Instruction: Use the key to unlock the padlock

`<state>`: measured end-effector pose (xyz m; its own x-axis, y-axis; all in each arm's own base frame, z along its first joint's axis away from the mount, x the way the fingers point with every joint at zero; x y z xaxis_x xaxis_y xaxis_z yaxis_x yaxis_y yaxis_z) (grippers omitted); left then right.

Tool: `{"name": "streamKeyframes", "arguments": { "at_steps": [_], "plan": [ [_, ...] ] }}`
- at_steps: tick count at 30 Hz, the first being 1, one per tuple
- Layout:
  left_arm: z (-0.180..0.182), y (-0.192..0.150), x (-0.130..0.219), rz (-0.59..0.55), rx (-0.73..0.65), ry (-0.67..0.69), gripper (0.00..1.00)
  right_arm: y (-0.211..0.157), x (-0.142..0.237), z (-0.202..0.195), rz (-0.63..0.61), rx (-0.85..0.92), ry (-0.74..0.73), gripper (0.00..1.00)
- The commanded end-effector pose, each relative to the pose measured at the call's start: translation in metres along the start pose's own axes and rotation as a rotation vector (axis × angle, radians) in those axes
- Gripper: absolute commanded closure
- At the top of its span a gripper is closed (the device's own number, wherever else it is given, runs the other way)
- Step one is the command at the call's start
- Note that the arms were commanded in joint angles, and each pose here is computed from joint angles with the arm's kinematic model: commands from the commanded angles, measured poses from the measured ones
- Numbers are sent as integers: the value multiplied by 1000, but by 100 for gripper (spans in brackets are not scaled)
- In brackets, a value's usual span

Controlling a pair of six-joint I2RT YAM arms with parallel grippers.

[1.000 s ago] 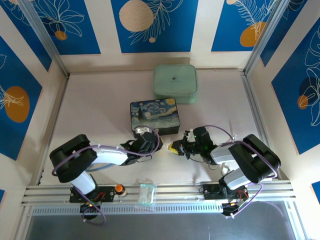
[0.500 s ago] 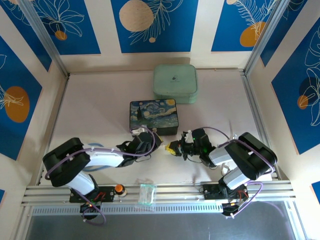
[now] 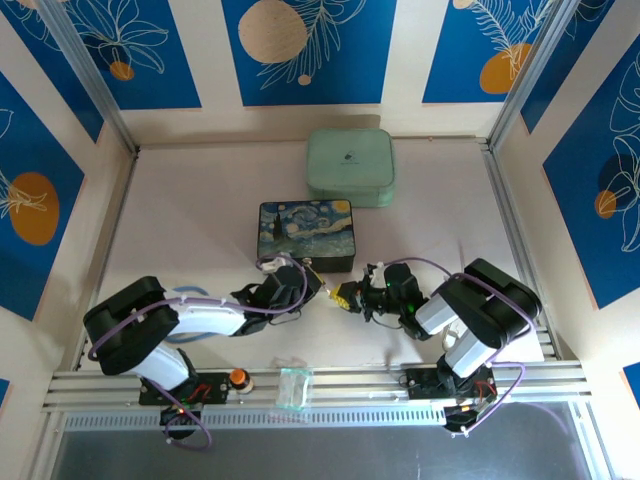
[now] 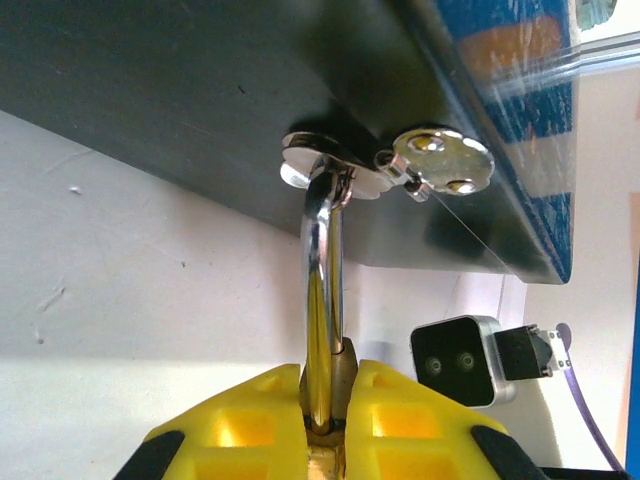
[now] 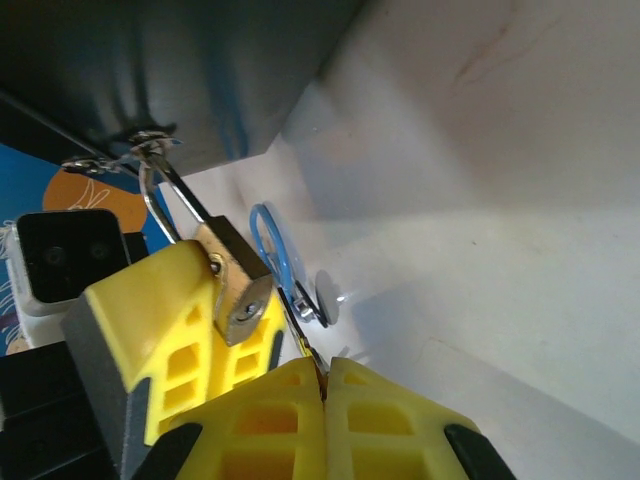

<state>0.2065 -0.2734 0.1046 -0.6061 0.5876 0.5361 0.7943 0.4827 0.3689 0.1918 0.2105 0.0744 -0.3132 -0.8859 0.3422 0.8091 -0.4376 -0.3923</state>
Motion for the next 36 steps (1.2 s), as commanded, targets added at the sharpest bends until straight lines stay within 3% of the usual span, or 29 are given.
{"name": "streamKeyframes", "arguments": {
  "at_steps": [1, 18, 36],
  "plan": [
    [-14, 7, 1, -47, 26, -74, 94, -1, -1, 6, -7, 26, 50, 100],
    [-5, 4, -5, -57, 60, -60, 94, -4, -3, -11, -30, 0, 52, 100],
    [-3, 0, -7, -35, 69, -65, 95, -5, -1, -4, -65, 42, 96, 100]
  ]
}}
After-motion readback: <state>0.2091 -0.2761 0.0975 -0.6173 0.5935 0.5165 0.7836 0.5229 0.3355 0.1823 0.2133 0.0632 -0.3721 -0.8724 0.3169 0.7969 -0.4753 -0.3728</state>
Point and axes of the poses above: each hand's point on the last joint's axis, 136 mm out from that joint toward the fingers, its own x axis back along the fingers, its own z axis along the line the jaws close on, y = z × x, the point moved 6 cm from there along x, back along the fingers, and after that the axes turned 12 degrees about -x, right-handed, at the moved point
